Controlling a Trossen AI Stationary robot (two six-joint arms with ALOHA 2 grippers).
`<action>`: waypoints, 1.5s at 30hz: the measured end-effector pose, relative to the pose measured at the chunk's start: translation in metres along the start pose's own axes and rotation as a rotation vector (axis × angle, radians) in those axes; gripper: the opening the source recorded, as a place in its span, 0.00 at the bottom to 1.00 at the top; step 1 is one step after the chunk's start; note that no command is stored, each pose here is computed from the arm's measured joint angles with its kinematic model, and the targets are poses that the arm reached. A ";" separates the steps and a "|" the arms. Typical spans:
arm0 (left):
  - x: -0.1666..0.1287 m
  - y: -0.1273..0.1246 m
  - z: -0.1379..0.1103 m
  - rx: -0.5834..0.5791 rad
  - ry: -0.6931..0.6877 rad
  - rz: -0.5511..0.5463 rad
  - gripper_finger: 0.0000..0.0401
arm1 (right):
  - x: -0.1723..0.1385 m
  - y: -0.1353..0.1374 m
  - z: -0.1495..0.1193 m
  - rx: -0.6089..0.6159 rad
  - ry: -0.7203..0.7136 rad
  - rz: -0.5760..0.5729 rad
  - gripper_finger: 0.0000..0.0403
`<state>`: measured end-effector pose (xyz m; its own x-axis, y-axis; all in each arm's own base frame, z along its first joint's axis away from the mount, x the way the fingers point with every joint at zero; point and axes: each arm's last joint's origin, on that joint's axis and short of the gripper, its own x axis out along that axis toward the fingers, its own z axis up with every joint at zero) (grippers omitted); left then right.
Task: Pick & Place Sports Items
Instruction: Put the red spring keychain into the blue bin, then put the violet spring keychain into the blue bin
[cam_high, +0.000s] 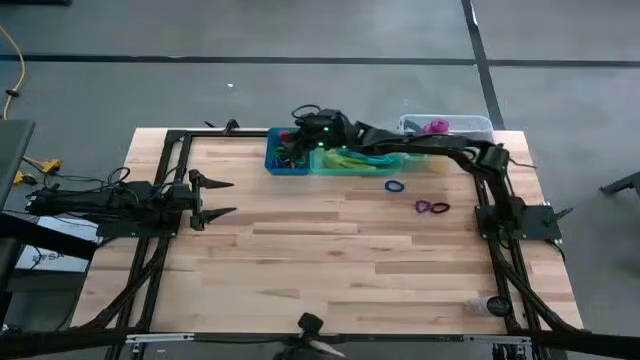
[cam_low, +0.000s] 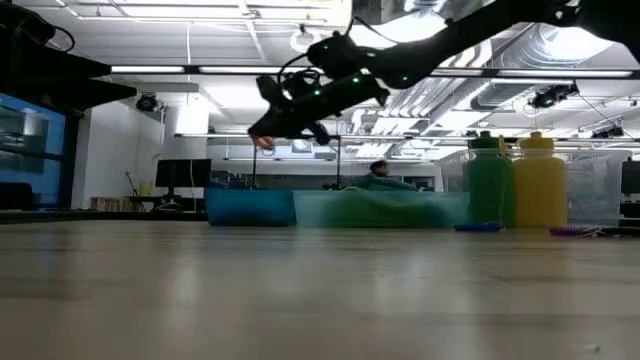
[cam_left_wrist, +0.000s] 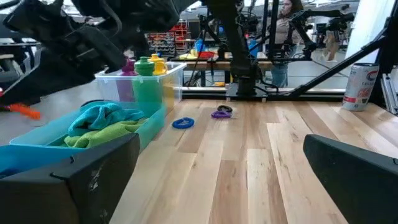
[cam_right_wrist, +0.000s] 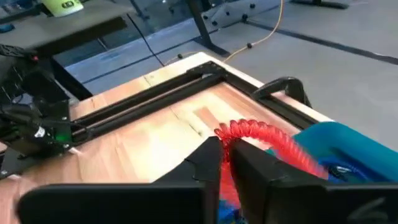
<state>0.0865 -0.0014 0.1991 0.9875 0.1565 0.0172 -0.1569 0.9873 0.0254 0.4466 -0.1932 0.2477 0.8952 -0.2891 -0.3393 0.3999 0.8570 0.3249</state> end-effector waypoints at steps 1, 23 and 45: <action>0.000 0.000 0.000 0.000 0.000 0.000 0.92 | 0.000 0.000 -0.001 0.000 0.004 -0.001 0.06; 0.000 0.000 0.000 0.000 -0.001 0.000 0.92 | -0.025 0.011 0.013 -0.025 0.089 0.020 0.51; 0.000 0.000 0.000 0.000 0.000 0.000 0.92 | -0.106 0.066 0.019 -0.083 0.329 -0.108 0.51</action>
<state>0.0865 -0.0014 0.1992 0.9875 0.1566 0.0175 -0.1570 0.9873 0.0253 0.3816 -0.1141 0.3220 0.7317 -0.2386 -0.6385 0.4594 0.8647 0.2033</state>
